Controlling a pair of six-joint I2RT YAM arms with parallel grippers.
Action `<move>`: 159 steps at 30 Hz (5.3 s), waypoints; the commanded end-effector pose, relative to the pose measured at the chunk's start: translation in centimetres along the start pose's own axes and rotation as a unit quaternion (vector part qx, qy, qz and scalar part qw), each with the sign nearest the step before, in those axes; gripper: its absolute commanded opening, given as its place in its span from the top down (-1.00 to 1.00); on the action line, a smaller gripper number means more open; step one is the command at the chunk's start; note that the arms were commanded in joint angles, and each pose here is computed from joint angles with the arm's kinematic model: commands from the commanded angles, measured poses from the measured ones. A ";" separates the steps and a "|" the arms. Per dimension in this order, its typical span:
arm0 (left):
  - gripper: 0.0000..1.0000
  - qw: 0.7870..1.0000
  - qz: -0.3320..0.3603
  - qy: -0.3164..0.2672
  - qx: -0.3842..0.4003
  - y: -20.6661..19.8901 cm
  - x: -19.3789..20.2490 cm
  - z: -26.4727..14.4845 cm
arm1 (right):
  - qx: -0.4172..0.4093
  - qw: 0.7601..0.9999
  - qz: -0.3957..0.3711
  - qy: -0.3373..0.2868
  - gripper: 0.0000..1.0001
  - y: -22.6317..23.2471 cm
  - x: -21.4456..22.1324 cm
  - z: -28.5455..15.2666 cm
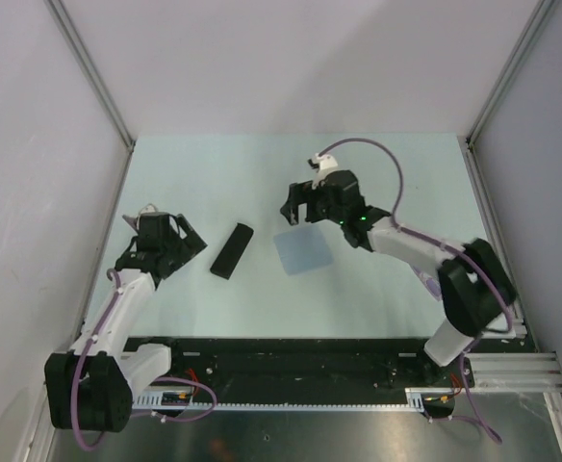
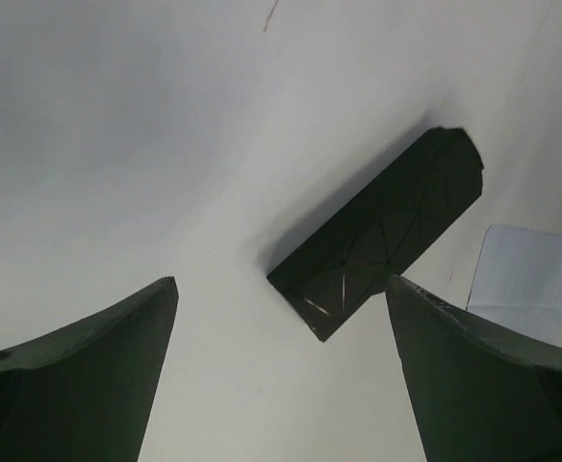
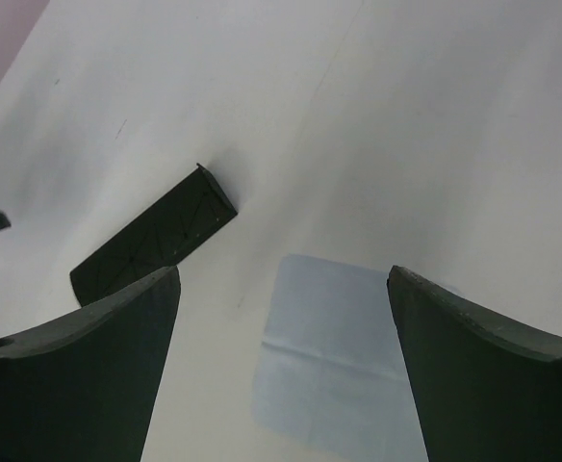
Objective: Organize the sunglasses
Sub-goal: Rotate the sunglasses case to the center of the board, then pick up the sunglasses case from the center of the board.
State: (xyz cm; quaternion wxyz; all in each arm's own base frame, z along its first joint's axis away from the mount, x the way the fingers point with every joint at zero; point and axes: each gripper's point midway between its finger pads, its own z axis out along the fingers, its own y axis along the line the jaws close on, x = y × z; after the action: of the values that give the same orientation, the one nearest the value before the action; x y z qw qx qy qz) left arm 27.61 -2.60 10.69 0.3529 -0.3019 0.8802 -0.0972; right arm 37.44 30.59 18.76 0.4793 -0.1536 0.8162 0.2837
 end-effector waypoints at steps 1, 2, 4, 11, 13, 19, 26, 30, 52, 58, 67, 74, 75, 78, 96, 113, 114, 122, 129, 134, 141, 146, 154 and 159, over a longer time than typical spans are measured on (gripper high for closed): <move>-0.91 0.999 -0.027 0.028 0.019 -0.9 1.1 0.7 | -0.044 0.996 0.031 -0.076 -0.88 2.8 -2.0 5.0; -0.91 0.999 -0.026 0.040 0.025 -1.0 1.6 0.8 | -0.049 0.995 0.038 -0.072 -0.84 3.0 -1.5 5.9; -0.94 0.998 -0.018 0.058 0.033 -0.9 2.7 1.3 | -0.059 0.995 0.045 -0.063 -0.80 3.5 0.0 8.9; -0.97 0.992 -0.014 0.076 0.100 -2.5 4.3 2.3 | -0.085 0.992 0.079 -0.051 -0.60 4.6 2.4 14.8; -0.99 0.992 -0.010 0.078 0.101 -2.5 4.5 2.7 | -0.091 0.992 0.081 -0.036 -0.57 4.8 3.5 15.8; -1.00 0.986 -0.028 0.099 0.132 -3.7 5.1 3.1 | -0.126 0.990 0.070 0.000 -0.54 6.7 4.9 17.6; -0.99 0.982 -0.044 0.111 0.148 -4.0 5.9 2.5 | -0.143 0.986 0.069 0.051 -0.53 7.4 6.8 17.7; -0.99 0.983 -0.054 0.119 0.130 -2.9 6.9 2.9 | -0.147 0.984 0.065 0.072 -0.53 7.7 7.9 17.5; -0.97 0.992 -0.053 0.052 0.100 -2.0 4.3 3.1 | -0.148 0.965 0.037 0.211 0.15 9.1 12.1 10.6; -0.98 0.994 -0.062 0.044 0.077 -1.6 3.2 3.9 | -0.137 0.949 0.011 0.285 0.05 9.7 14.8 6.5; -0.98 0.994 -0.102 -0.023 0.036 0.8 -1.9 3.5 | -0.121 0.970 -0.137 0.163 -0.84 10.0 7.9 5.5; -0.99 0.992 -0.118 -0.016 0.045 1.5 -4.2 3.0 | -0.151 0.904 -0.315 0.246 -0.99 9.2 13.1 8.2; -1.00 0.991 -0.124 -0.020 0.045 1.7 -4.6 2.9 | -0.159 0.891 -0.350 0.242 -0.99 9.9 12.6 8.6; -1.00 0.990 -0.128 -0.023 0.048 1.7 -4.9 2.6 | -0.161 0.864 -0.420 0.225 -0.99 9.8 13.5 9.3; -1.00 0.993 -0.103 -0.025 0.054 2.2 -4.9 1.9 | -0.226 0.820 -0.485 0.202 -0.99 11.2 15.4 13.3; -1.00 0.994 -0.094 -0.021 0.059 2.3 -4.1 1.5 | -0.266 0.830 -0.385 0.302 -0.48 10.1 18.8 8.5; -1.00 0.994 -0.093 -0.019 0.062 2.2 -4.0 1.5 | -0.263 0.834 -0.380 0.302 -0.45 10.1 19.0 8.4; -1.00 0.994 -0.085 -0.023 0.061 2.4 -3.9 1.3 | -0.208 0.850 -0.416 0.248 -0.72 11.5 18.1 9.6; -1.00 0.994 -0.096 -0.021 0.053 2.8 -3.7 1.6 | -0.211 0.853 -0.405 0.253 -0.69 11.7 18.9 11.3; -1.00 0.994 -0.086 -0.015 0.060 2.6 -3.4 1.5 | -0.204 0.856 -0.397 0.261 -0.13 11.3 19.3 11.0; -1.00 0.995 -0.068 -0.037 0.066 2.3 -4.4 0.8 | -0.187 0.871 -0.362 0.275 0.52 10.9 18.5 10.5; -1.00 0.993 -0.070 -0.012 0.092 1.5 -3.5 0.8 | -0.169 0.902 -0.285 0.275 0.66 9.6 17.0 10.0; -1.00 0.960 -0.024 0.018 0.278 -4.2 -1.9 -1.8 | -0.127 0.947 -0.210 0.205 0.66 8.9 10.7 8.8; -1.00 0.927 0.014 -0.013 0.374 -7.3 -3.3 -4.8 | -0.111 0.970 -0.151 0.154 0.60 9.9 5.5 6.8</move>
State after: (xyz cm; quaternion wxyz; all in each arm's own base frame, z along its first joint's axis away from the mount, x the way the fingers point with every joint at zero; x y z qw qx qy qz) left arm 29.05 -4.43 13.31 0.3852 -0.2449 0.8240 -0.3356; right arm 33.39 41.51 5.36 0.2872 -0.4405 0.8218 0.2192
